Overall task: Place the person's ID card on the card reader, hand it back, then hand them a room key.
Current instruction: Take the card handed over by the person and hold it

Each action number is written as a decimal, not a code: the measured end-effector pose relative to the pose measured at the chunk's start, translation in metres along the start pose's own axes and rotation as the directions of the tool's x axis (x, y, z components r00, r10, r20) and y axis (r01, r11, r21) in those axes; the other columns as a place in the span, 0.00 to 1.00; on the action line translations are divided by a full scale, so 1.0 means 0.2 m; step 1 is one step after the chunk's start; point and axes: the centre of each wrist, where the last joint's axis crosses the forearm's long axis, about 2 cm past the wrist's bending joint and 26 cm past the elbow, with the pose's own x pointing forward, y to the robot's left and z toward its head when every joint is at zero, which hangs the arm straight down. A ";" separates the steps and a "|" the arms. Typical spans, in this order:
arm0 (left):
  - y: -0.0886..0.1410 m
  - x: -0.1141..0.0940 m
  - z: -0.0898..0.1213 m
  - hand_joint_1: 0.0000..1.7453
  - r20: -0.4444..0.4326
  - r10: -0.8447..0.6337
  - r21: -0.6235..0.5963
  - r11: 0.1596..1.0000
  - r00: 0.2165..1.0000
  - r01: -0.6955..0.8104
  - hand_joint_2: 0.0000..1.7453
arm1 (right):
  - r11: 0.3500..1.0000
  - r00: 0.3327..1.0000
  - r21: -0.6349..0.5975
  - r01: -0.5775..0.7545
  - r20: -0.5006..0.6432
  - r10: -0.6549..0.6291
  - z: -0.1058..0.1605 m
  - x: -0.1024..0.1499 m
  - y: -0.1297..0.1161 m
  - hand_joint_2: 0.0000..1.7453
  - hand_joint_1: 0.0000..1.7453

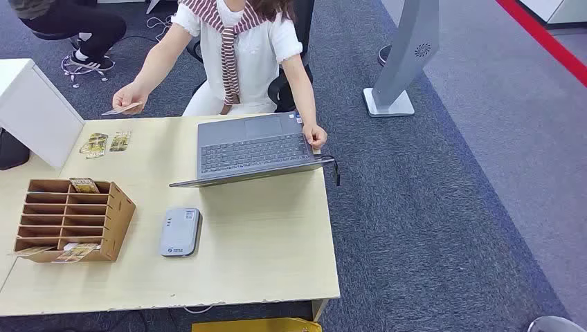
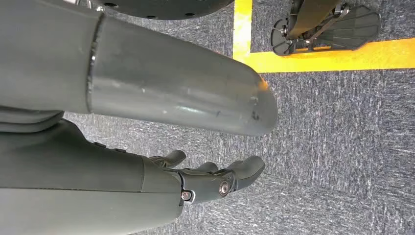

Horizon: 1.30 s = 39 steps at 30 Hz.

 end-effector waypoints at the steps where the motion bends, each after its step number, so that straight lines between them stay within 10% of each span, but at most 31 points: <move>1: 0.00 0.00 -0.01 0.00 0.006 -0.011 -0.008 1.000 1.000 0.011 1.00 | 1.000 1.000 0.001 -0.001 0.001 0.001 0.00 0.00 0.00 0.00 0.00; 19: -0.19 -0.25 -0.35 0.00 0.143 -0.375 -0.245 0.884 0.916 0.399 1.00 | 0.997 0.998 0.031 -0.064 0.025 0.063 0.00 0.05 0.01 0.00 0.00; 39: -0.44 -0.51 -0.75 0.00 0.320 -0.692 -0.335 0.557 0.647 0.760 1.00 | 0.985 0.987 0.067 -0.159 0.046 0.156 0.00 0.10 0.02 0.00 0.00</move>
